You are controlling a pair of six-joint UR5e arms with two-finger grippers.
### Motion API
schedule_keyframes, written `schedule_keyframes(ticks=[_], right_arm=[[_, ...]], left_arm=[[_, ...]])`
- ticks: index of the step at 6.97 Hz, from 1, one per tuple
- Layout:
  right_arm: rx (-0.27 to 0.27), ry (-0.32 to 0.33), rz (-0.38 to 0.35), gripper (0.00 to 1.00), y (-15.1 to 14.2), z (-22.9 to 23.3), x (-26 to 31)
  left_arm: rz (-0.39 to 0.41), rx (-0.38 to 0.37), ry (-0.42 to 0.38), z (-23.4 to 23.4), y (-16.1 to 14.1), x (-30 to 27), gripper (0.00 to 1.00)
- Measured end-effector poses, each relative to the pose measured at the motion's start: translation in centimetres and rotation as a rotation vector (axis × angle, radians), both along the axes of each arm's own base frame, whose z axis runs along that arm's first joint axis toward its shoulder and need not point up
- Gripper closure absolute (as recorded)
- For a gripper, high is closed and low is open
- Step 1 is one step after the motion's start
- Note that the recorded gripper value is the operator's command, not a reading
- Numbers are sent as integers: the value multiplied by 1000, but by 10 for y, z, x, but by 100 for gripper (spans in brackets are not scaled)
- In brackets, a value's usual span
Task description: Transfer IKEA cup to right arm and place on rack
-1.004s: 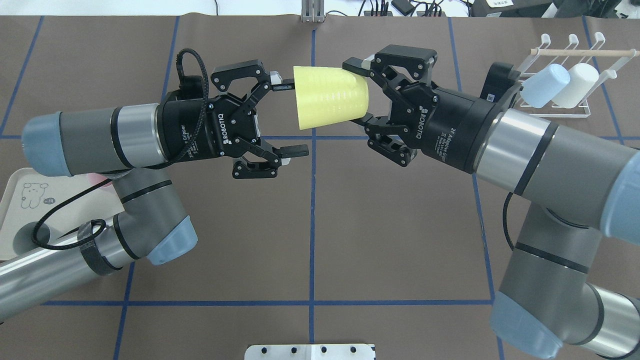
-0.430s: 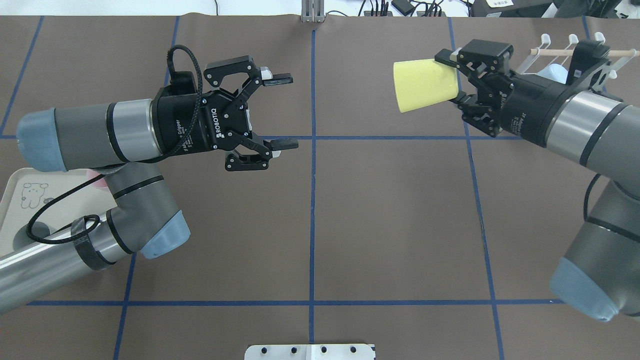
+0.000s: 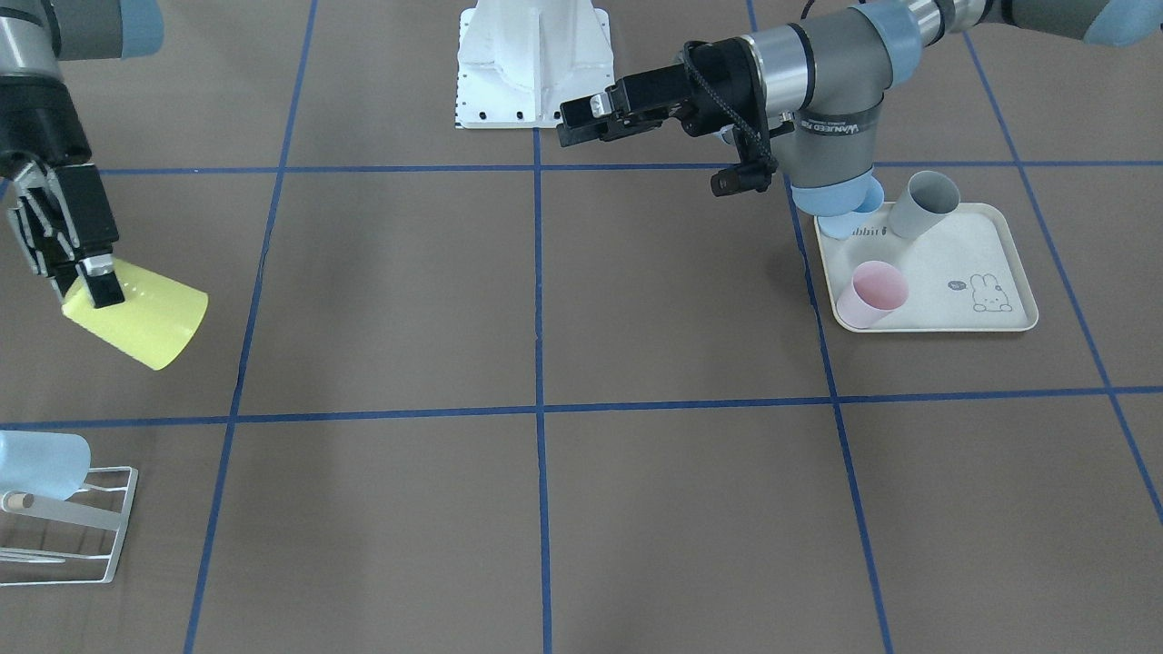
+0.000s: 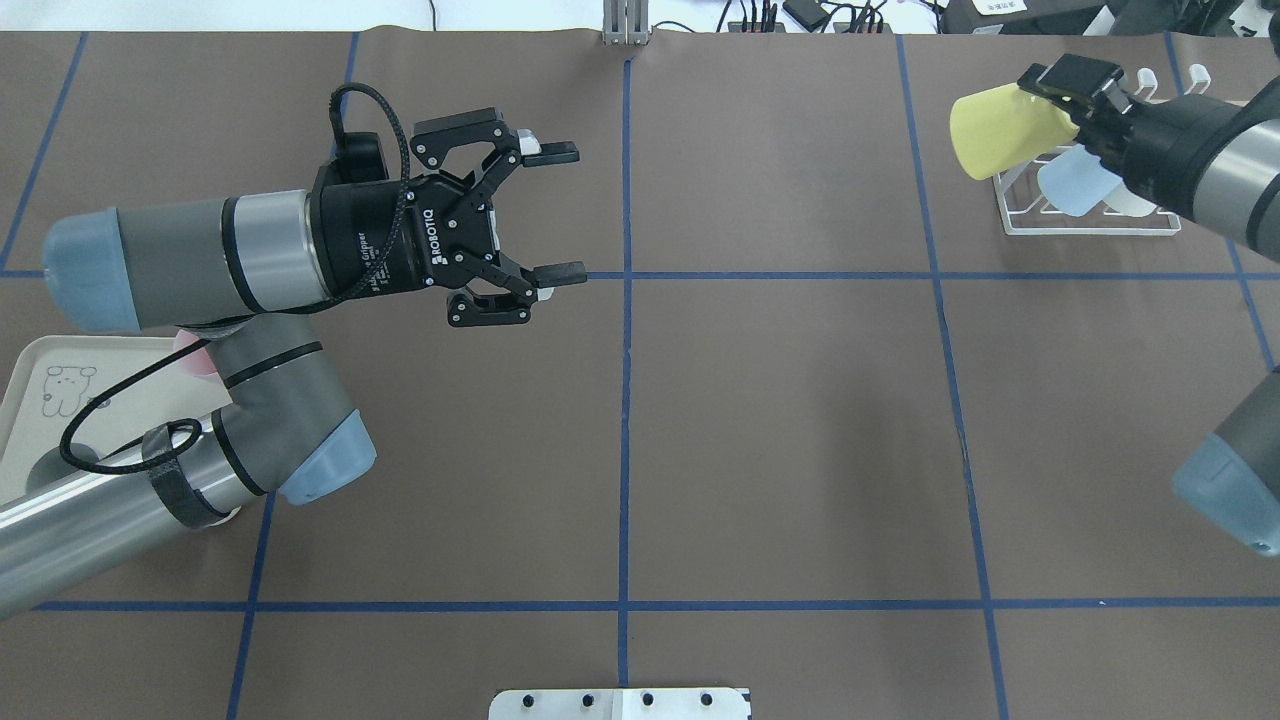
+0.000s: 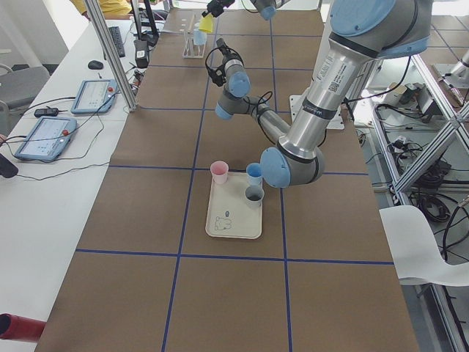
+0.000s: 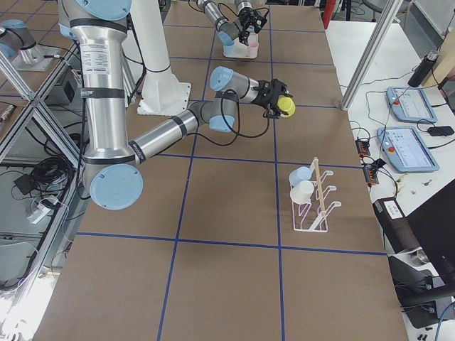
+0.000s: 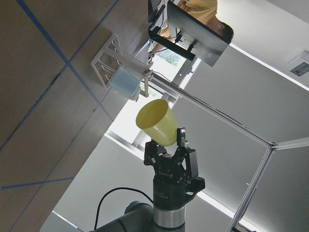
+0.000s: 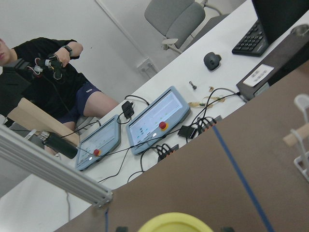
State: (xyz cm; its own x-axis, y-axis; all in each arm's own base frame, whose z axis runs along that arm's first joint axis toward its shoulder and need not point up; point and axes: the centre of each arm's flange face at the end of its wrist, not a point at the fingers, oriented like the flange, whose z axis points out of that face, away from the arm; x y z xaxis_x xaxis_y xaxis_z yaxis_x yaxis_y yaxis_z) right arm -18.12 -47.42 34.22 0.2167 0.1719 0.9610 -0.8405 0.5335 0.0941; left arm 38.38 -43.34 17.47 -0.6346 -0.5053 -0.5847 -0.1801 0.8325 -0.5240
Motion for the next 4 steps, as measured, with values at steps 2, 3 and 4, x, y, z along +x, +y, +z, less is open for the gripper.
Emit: schedule_keyframes(ticks=[2, 3, 4], right_arm=[[-8, 319, 34, 100, -42, 66, 50], [-37, 425, 34, 100, -62, 100, 69], [-58, 497, 19, 100, -77, 124, 87]], left_arm=[[-9, -4, -22, 4, -4, 3, 1], [-22, 4, -41, 5, -5, 5, 1], [-29, 10, -55, 6, -6, 7, 1]])
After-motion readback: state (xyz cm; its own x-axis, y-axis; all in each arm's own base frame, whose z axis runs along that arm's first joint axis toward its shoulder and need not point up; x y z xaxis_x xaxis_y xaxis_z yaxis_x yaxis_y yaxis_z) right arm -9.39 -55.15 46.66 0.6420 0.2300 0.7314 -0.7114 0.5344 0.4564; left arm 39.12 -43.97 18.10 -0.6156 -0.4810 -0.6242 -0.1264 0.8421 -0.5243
